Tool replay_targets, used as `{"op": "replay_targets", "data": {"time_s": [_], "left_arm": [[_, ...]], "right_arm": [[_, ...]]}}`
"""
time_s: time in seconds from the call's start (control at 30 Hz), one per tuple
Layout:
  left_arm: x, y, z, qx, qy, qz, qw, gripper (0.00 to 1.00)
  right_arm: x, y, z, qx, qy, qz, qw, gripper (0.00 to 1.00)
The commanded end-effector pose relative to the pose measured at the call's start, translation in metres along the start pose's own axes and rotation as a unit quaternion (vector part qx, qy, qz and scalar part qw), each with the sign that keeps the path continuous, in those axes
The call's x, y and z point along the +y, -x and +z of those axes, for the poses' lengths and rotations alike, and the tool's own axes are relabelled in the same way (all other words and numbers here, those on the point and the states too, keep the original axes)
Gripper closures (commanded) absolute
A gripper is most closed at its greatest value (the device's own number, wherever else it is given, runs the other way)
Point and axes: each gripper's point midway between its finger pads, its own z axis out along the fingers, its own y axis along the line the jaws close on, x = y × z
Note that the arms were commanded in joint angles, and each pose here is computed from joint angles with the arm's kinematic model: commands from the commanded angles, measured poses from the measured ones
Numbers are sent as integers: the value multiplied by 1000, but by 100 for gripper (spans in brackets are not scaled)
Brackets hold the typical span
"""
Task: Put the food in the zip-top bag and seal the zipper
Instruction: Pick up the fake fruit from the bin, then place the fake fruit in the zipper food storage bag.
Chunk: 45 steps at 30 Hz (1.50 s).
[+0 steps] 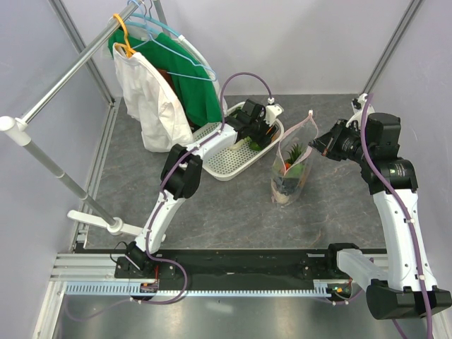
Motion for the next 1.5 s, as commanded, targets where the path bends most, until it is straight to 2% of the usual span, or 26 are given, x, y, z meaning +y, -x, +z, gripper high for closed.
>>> {"op": "replay_targets", "data": {"time_s": [0.0,0.17,0.3,0.6,0.7,0.9,1.07,1.2,1.3,1.47], "left_arm": [[7,18,-16,-8,9,-4,1000,35],[-1,72,-56,-66,-4,-10,998,50],[-1,105,-90,-98,2,-2,995,52],[-4,134,-131,-128,6,-4,992,51],[-10,153,-156,-153,-9,-14,988,53],[-46,217,-246,-249,-66,-23,966,57],[-75,250,-307,-309,-107,-46,944,59],[-105,262,-329,-328,-148,-66,931,60],[-135,263,-333,-321,-177,-83,927,60],[-174,251,-315,-290,-195,-106,931,60]], "right_arm": [[9,20,-5,-33,10,-20,999,100],[10,19,-4,-32,12,-19,999,100],[11,19,-5,-32,15,-18,999,100],[9,18,-2,-30,13,-14,999,100],[9,18,-1,-29,15,-14,999,100],[13,21,0,-28,21,-10,999,100],[14,23,0,-29,23,-10,999,100],[14,24,-2,-32,19,-11,999,100],[14,27,-7,-42,11,-13,999,100],[15,27,-12,-46,10,-15,999,100]]}}
